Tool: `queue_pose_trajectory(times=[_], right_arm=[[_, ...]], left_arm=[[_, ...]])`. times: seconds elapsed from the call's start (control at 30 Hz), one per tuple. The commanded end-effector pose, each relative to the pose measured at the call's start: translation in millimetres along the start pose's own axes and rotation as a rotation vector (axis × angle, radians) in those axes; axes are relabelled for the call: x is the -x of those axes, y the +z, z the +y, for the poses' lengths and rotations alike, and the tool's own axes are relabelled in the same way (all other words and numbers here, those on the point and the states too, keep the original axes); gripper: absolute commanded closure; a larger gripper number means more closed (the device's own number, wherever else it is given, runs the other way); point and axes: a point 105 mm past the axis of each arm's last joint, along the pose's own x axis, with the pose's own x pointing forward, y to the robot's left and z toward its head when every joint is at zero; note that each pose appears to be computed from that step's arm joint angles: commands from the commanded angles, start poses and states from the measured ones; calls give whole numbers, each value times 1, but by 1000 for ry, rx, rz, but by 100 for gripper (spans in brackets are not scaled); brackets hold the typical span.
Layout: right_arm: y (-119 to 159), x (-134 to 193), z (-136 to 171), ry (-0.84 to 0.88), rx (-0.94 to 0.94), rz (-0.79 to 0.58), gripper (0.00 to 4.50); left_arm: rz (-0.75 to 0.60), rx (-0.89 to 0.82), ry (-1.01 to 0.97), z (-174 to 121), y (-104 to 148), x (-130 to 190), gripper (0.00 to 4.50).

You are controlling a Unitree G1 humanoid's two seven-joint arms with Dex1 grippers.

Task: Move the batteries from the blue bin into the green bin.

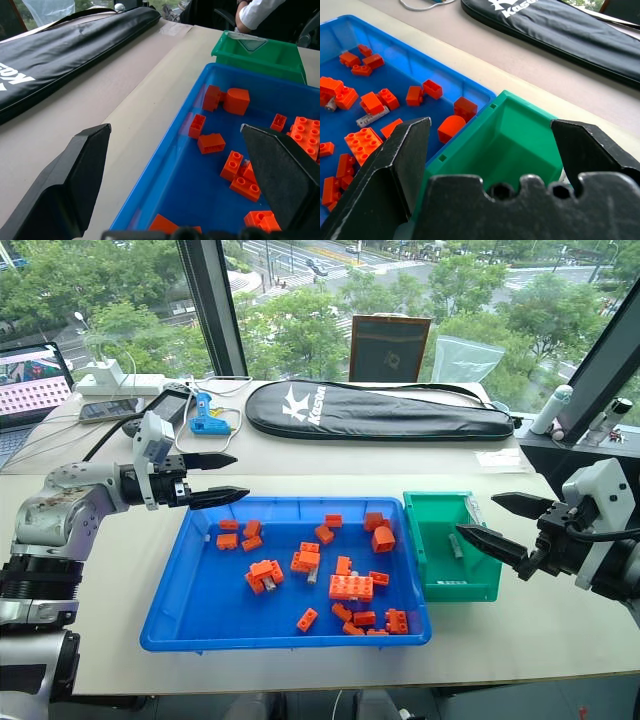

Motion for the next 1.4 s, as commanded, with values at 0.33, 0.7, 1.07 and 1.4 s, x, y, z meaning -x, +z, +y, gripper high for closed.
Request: queue_pose_trajectory(times=[0.33, 0.7, 1.07, 1.4], right_arm=[[13, -73, 60, 276, 211, 140, 5], [-17, -100, 103, 588, 326, 245, 5], [-44, -105, 105, 642, 288, 292, 5], [-54, -114, 106, 649, 273, 309, 145]], left_arm=[[73, -76, -250, -31, 7, -3, 0], [34, -208, -512, -88, 20, 9, 0], [88, -209, -522, -97, 5, 14, 0], [153, -230, -558, -101, -7, 15, 0]])
